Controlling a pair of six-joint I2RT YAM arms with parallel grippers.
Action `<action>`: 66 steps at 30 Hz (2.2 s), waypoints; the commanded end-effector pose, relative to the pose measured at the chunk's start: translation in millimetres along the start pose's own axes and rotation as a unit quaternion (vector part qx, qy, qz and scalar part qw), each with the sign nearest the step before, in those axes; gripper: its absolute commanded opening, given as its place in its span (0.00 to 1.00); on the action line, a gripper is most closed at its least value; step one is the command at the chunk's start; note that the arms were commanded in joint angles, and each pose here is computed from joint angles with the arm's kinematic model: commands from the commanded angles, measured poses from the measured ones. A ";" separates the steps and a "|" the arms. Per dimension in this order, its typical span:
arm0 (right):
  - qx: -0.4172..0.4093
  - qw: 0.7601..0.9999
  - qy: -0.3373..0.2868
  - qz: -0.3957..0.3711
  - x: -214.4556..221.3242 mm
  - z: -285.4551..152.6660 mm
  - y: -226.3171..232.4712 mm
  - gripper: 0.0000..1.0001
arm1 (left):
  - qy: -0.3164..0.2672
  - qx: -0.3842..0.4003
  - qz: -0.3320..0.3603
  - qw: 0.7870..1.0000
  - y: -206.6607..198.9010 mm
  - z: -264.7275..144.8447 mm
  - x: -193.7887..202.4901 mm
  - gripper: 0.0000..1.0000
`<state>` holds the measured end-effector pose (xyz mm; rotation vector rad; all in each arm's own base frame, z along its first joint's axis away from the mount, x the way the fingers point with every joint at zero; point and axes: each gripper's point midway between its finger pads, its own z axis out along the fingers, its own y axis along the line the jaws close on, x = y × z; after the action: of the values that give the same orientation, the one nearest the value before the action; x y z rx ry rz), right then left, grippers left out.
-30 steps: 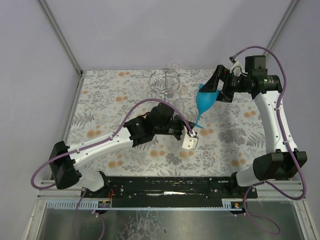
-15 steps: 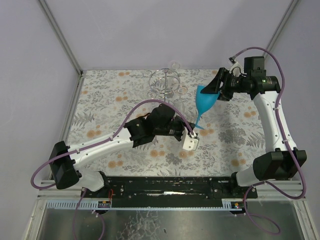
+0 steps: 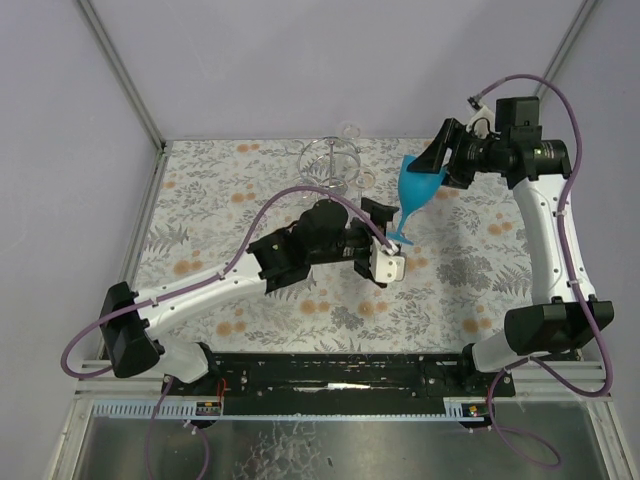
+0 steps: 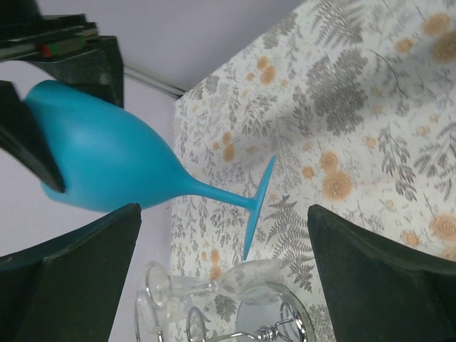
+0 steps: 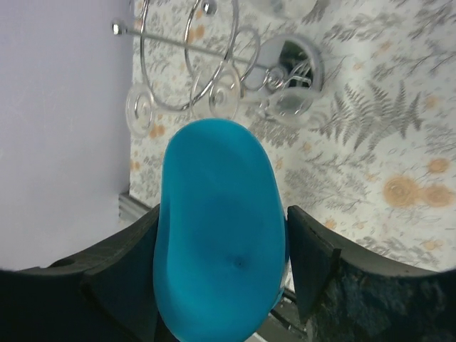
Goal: Take the wine glass off the wine glass rack
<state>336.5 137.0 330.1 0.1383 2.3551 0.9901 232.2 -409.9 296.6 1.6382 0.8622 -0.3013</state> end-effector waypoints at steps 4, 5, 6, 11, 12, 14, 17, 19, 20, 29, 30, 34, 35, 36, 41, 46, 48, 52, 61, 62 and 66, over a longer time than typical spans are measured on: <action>0.101 0.988 -0.106 -0.053 -63.5 -14.4 -12.5 0.47 | -0.047 -0.116 -0.152 0.980 88.2 -18.2 -38.4 1.00; 0.117 0.984 -0.119 -0.060 -72.5 -15.4 -16.5 0.47 | -0.050 -0.121 -0.174 0.976 96.2 -21.4 -40.5 1.00; 0.133 0.980 -0.132 -0.067 -81.4 -16.5 -20.7 0.47 | -0.051 -0.125 -0.200 0.970 102.3 -23.7 -40.5 1.00; 0.219 0.950 -0.196 -0.105 -123.2 -15.7 -54.7 0.47 | -0.060 -0.150 -0.331 0.930 142.4 -44.3 -35.8 1.00; 0.235 0.943 -0.209 -0.113 -130.3 -13.1 -63.5 0.47 | -0.061 -0.152 -0.357 0.920 149.4 -48.1 -32.5 1.00; 0.259 0.926 -0.243 -0.127 -147.2 -5.8 -80.5 0.47 | -0.058 -0.161 -0.402 0.899 162.5 -56.6 -19.7 1.00; 0.275 0.909 -0.284 -0.136 -159.1 2.6 -97.7 0.47 | -0.052 -0.169 -0.445 0.878 173.5 -69.0 -1.9 1.00; 0.279 0.897 -0.309 -0.145 -164.7 6.4 -106.2 0.47 | -0.045 -0.177 -0.462 0.868 177.9 -78.6 11.1 1.00; 0.283 0.890 -0.324 -0.150 -167.9 7.4 -110.6 0.47 | -0.043 -0.178 -0.467 0.865 178.4 -81.3 14.8 1.00; 0.277 0.866 -0.391 -0.144 -197.1 37.7 -132.6 0.47 | -0.020 -0.183 -0.503 0.845 177.8 -91.9 46.7 1.00; 0.275 0.867 -0.391 -0.141 -198.7 44.2 -135.6 0.47 | -0.017 -0.181 -0.506 0.843 176.6 -91.3 49.3 1.00; 0.276 0.864 -0.397 -0.138 -205.5 65.6 -144.6 0.47 | -0.010 -0.180 -0.515 0.838 174.7 -90.3 56.9 1.00; 0.279 0.862 -0.399 -0.139 -207.5 69.8 -147.2 0.47 | -0.008 -0.181 -0.518 0.836 174.6 -90.2 59.3 1.00; 0.282 0.861 -0.399 -0.142 -208.8 75.3 -149.8 0.47 | -0.007 -0.182 -0.522 0.833 175.0 -90.6 61.6 1.00; 0.303 0.845 -0.415 -0.146 -214.0 93.5 -166.0 0.48 | 0.002 -0.185 -0.554 0.812 174.0 -93.2 79.0 1.00; 0.324 0.829 -0.432 -0.147 -215.3 103.0 -180.6 0.48 | 0.010 -0.183 -0.572 0.800 171.2 -95.3 90.5 1.00; 0.336 0.820 -0.438 -0.148 -215.6 104.7 -185.6 0.48 | 0.011 -0.180 -0.575 0.798 170.0 -94.9 91.9 1.00; 0.362 0.808 -0.443 -0.143 -214.3 108.7 -199.3 0.49 | 0.016 -0.172 -0.581 0.796 166.6 -93.7 93.0 1.00; 0.381 0.805 -0.434 -0.137 -198.8 128.9 -221.2 0.50 | 0.019 -0.164 -0.588 0.791 163.9 -93.5 96.1 1.00; 0.383 0.805 -0.431 -0.136 -196.8 130.6 -224.0 0.50 | 0.018 -0.161 -0.589 0.791 163.3 -93.2 95.5 1.00; 0.386 0.804 -0.433 -0.131 -192.0 131.7 -229.2 0.51 | 0.022 -0.148 -0.593 0.791 159.2 -90.4 95.8 1.00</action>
<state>592.9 -3.0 165.8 0.4064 1.7813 -0.2269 382.9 -292.7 373.1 0.6001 1.8106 -0.8992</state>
